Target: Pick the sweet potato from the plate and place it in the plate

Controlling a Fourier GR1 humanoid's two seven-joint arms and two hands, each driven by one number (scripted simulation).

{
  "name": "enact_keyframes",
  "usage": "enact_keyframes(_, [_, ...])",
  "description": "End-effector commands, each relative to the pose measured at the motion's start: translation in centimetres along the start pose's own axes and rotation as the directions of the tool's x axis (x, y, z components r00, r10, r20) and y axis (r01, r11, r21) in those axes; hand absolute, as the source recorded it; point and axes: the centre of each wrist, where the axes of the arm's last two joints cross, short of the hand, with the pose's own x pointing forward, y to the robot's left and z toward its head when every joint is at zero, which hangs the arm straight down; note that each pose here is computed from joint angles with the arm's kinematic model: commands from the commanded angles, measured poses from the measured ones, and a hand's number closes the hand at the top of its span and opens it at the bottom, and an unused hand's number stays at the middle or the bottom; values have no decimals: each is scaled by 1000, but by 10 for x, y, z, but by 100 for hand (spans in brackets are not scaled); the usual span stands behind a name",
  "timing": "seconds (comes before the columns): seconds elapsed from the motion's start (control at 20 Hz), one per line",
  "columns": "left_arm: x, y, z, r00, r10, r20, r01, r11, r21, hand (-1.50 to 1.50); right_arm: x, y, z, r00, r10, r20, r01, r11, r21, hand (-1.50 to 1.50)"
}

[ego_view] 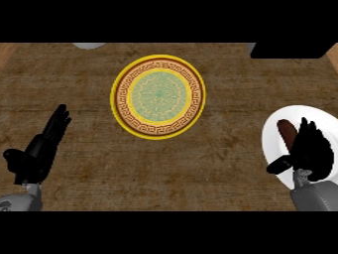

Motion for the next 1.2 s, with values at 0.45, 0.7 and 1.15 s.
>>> enact_keyframes(0.45, [-10, 11, 8, 1000, -3, 11, 3, 1000, -7, 0, 2, 26, -25, 995, 48, 82, -56, 994, 91, 150])
enact_keyframes(0.7, [-8, -3, 5, 1000, 13, 1, -13, 1000, -6, 0, -11, 27, -23, 993, 12, 119, -20, 998, 62, 150])
enact_keyframes(1.15, [-19, 1, 15, 1000, 2, -22, -2, 999, 38, 0, 6, 65, 110, 973, -230, -14, 230, 966, 122, 150])
